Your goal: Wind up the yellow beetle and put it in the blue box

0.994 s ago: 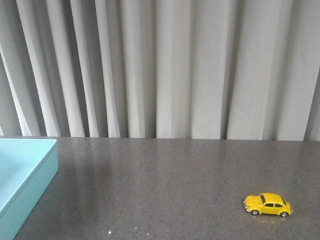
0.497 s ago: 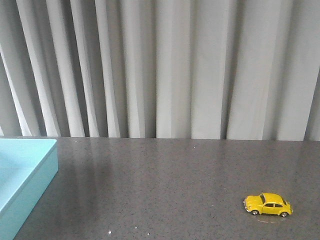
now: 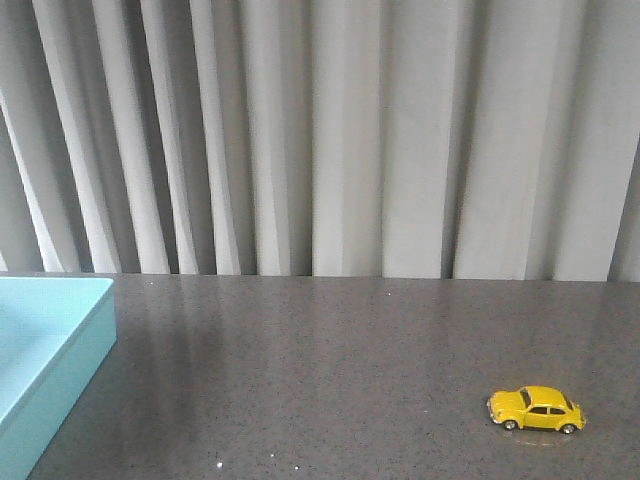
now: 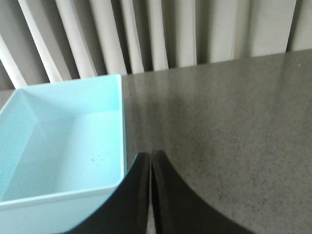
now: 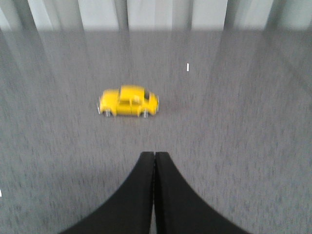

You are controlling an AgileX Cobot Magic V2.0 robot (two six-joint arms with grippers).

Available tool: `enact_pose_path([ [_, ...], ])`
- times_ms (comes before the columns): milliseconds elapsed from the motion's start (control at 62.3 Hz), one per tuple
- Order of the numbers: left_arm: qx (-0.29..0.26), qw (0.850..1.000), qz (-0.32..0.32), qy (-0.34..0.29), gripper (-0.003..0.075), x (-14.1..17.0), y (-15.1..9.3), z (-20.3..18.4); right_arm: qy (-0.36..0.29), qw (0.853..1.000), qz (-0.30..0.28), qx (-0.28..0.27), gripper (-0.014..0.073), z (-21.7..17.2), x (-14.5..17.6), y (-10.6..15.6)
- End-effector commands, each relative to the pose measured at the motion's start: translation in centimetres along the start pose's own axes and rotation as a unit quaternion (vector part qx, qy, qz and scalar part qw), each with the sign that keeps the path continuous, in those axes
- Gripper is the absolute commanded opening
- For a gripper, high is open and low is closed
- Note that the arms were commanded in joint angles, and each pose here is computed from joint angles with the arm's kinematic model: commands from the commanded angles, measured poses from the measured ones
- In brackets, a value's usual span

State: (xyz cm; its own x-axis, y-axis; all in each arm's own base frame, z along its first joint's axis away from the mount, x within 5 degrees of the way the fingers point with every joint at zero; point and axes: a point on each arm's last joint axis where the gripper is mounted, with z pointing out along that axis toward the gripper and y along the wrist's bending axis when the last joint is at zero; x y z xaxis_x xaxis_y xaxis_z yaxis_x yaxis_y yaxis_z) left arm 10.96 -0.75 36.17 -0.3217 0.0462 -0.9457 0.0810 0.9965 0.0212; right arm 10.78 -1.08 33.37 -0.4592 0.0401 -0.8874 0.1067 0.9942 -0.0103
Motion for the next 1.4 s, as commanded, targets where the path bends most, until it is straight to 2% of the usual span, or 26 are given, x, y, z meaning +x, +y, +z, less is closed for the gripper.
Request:
enact_pose_path([
  [0, 0.001, 1.0, -0.008, -0.019, -0.0005, -1.2, 0.0, 0.4, 0.0, 1.0, -0.008, 0.003, -0.0004, 0.6, -1.1, 0.0],
  [241, 0.002, 1.0, -0.01, 0.001, 0.0008, -1.1, 0.0, 1.6, 0.045, 0.999, -0.013, 0.007, 0.0008, 2.3, -0.8, 0.0],
  [305, 0.002, 1.0, -0.01, 0.001, 0.004, -1.1, 0.0, 1.6, 0.055, 0.998, -0.026, 0.007, 0.0036, 2.6, -0.7, 0.0],
  [369, 0.002, 1.0, -0.01, 0.001, 0.0103, -1.1, 0.0, 1.6, 0.065, 0.997, -0.049, 0.005, 0.0085, 2.9, -0.6, 0.0],
  [497, 0.002, 1.0, -0.01, 0.001, 0.0298, -1.1, 0.0, 1.6, 0.081, 0.995, -0.058, -0.003, 0.0267, 3.7, -0.5, 0.1],
  [593, 0.002, 1.0, -0.01, -0.002, 0.0438, -1.2, 0.0, 1.6, 0.086, 0.995, -0.057, -0.004, 0.0437, 3.9, -0.4, 0.2],
  [658, 0.001, 1.0, -0.01, -0.005, 0.0501, -1.2, 0.1, 1.6, 0.088, 0.995, -0.057, -0.004, 0.0536, 4.0, -0.4, 0.2],
  [738, 0.001, 1.0, -0.01, -0.006, 0.0544, -1.2, 0.1, 1.6, 0.089, 0.995, -0.05, -0.005, 0.0608, 4.1, -0.4, 0.2],
  [898, 0.001, 1.0, -0.01, -0.006, 0.0547, -1.2, 0.1, 1.6, 0.077, 0.997, -0.021, -0.017, 0.0616, 4.1, -0.6, 0.5],
  [994, 0.001, 1.0, -0.009, -0.006, 0.054, -1.2, 0.1, 1.6, 0.064, 0.997, -0.026, -0.024, 0.0595, 4.5, -1.2, 0.6],
  [1123, 0.005, 1.0, -0.001, -0.008, 0.0536, -1.3, 0.0, 1.6, 0.079, 0.995, -0.04, -0.044, 0.0571, 5.5, -2.2, 1.0],
  [1379, 0.074, 0.996, 0.047, 0.013, 0.0536, -1.1, -2.1, 2.9, 0.117, 0.99, -0.047, -0.07, 0.0565, 8.2, -5.5, 1.6],
])
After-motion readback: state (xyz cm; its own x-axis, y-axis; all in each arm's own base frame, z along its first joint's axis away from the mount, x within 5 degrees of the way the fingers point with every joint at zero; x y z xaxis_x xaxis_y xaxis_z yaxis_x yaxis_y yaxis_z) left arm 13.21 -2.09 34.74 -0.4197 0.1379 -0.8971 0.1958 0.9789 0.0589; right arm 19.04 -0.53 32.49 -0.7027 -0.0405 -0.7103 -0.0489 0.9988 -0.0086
